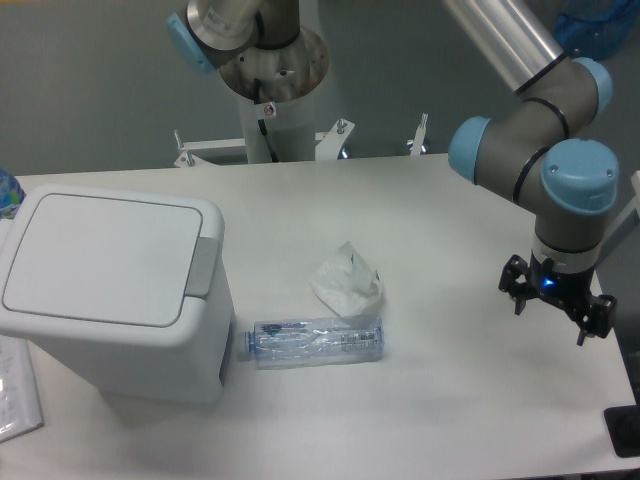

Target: Open the trash can

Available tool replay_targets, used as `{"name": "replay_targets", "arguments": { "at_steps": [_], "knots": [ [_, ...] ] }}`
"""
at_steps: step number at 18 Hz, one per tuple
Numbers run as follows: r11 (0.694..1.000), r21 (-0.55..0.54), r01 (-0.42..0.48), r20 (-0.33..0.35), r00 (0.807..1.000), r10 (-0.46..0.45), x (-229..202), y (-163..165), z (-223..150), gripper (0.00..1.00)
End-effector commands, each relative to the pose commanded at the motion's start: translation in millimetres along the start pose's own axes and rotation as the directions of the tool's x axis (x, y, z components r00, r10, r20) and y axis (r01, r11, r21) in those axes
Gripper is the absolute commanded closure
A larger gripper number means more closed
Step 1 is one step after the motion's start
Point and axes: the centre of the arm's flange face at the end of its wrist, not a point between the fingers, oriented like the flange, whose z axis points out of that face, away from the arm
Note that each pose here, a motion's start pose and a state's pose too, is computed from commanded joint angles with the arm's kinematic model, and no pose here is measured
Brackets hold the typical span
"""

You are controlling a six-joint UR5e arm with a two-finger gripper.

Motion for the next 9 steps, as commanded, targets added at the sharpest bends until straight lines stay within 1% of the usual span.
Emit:
{"name": "replay_targets", "arguments": {
  "at_steps": [5, 7, 9],
  "knots": [
    [1.000, 0.030, 0.010, 0.003, 1.000, -0.010, -0.1, -3.1, -5.6, 0.00],
    [0.998, 0.050, 0.038, 0.003, 0.999, -0.038, 1.0, -8.2, -10.2, 0.00],
    [0.994, 0.062, 0.088, -0.013, 0.996, -0.087, 9.0, -18.0, -9.3, 0.00]
  ]
}}
